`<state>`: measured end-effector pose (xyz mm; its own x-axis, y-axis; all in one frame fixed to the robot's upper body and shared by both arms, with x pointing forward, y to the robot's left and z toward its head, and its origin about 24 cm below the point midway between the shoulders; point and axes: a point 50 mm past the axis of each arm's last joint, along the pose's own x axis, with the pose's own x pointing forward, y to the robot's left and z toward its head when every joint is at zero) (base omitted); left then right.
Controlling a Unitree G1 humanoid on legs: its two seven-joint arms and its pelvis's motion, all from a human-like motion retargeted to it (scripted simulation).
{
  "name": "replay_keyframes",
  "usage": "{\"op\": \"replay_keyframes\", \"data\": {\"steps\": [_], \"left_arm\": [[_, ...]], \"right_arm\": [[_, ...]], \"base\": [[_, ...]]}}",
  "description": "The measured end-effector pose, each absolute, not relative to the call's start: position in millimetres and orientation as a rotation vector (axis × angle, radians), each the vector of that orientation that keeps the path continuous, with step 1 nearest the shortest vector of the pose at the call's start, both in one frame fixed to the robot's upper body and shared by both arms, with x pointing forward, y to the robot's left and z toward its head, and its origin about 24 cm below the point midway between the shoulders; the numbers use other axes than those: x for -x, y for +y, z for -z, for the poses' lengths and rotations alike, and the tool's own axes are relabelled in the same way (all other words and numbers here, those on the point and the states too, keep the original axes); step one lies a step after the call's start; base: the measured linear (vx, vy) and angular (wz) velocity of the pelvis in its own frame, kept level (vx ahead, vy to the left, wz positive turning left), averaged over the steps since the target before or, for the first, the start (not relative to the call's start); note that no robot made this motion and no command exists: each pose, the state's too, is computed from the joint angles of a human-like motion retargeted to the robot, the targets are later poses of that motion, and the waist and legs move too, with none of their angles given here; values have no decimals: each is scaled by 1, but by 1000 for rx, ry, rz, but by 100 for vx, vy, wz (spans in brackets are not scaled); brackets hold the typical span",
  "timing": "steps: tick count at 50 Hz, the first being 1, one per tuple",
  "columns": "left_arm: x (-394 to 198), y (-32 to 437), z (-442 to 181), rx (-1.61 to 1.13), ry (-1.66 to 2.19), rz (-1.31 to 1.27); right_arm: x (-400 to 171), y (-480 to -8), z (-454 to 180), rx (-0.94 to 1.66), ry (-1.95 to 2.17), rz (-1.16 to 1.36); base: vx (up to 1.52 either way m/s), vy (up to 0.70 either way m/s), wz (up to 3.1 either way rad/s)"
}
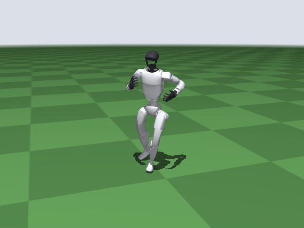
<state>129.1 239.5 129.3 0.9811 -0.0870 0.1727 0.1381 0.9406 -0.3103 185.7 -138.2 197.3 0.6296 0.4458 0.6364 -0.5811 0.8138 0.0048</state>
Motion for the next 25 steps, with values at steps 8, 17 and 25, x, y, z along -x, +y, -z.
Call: {"op": "replay_keyframes", "data": {"steps": [8, 17, 25], "left_arm": [[-194, 203, -154, 315, -408, 214], [-207, 114, -332, 345, -1273, 556], [-193, 109, -331, 246, -1347, 530]], "right_arm": [[-180, -143, -170, -91, -524, -575], [-143, -231, -129, 138, -211, -198], [-137, -225, -94, 290, -1, -299]], "base": [[59, 19, 241], [89, 4, 290], [142, -26, 147]]}}
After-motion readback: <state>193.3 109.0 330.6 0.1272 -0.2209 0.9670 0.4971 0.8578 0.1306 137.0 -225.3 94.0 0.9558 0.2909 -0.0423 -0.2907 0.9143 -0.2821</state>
